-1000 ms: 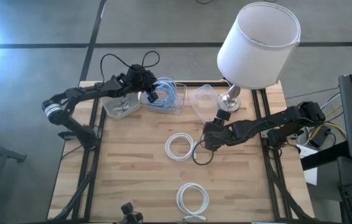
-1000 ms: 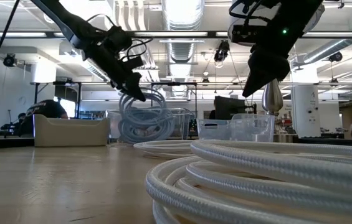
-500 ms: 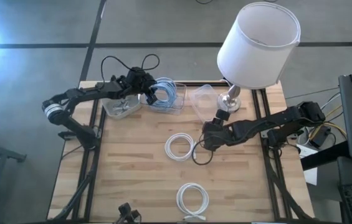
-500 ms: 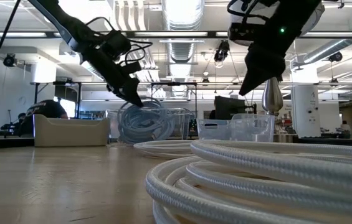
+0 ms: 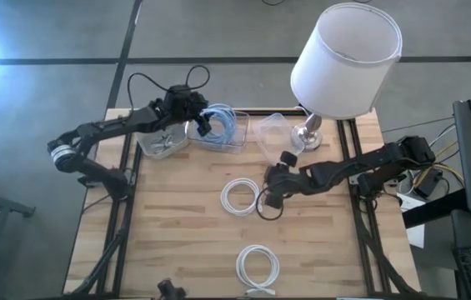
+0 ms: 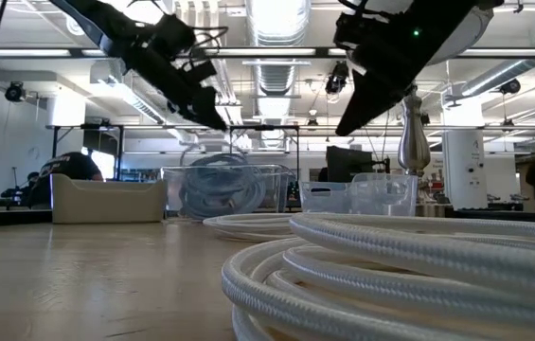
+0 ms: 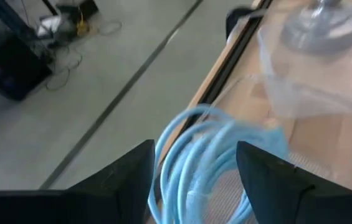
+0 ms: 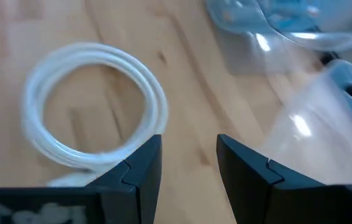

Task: Pick & Place USB Port
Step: Put the top white HDMI cable into the white bin

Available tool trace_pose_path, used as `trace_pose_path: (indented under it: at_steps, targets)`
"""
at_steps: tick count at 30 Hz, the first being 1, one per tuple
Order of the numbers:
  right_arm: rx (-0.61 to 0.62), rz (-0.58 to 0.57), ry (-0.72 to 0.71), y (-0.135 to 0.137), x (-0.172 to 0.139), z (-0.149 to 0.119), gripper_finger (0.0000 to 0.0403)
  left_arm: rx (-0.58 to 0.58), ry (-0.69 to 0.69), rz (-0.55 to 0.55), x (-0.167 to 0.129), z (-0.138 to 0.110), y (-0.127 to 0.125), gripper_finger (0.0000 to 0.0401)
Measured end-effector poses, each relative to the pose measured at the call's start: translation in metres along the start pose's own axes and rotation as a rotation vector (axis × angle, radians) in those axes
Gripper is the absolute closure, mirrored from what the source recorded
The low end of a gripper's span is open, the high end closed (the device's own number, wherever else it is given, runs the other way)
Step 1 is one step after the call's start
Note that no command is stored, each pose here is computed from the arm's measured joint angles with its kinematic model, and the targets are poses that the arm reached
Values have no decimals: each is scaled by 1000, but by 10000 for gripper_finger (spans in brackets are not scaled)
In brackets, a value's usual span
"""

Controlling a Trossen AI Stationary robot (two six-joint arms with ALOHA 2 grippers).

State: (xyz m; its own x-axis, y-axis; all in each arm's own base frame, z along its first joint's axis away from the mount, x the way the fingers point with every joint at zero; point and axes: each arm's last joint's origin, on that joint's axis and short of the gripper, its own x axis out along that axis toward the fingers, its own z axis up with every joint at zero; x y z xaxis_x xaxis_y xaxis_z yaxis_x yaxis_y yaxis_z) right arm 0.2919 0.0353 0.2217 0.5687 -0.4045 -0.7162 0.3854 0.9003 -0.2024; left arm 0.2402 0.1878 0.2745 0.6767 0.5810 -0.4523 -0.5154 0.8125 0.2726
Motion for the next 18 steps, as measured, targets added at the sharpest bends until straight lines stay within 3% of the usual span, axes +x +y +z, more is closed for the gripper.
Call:
trace_pose_path:
  at_steps: [10, 18]
  targets:
    - [114, 109, -136, 3, 11, 4, 252, -7, -57, -8, -26, 12, -3, 172]
    - [162, 105, -70, 15, 37, -9, 257, -22, -122, -193, -42, 21, -22, 174]
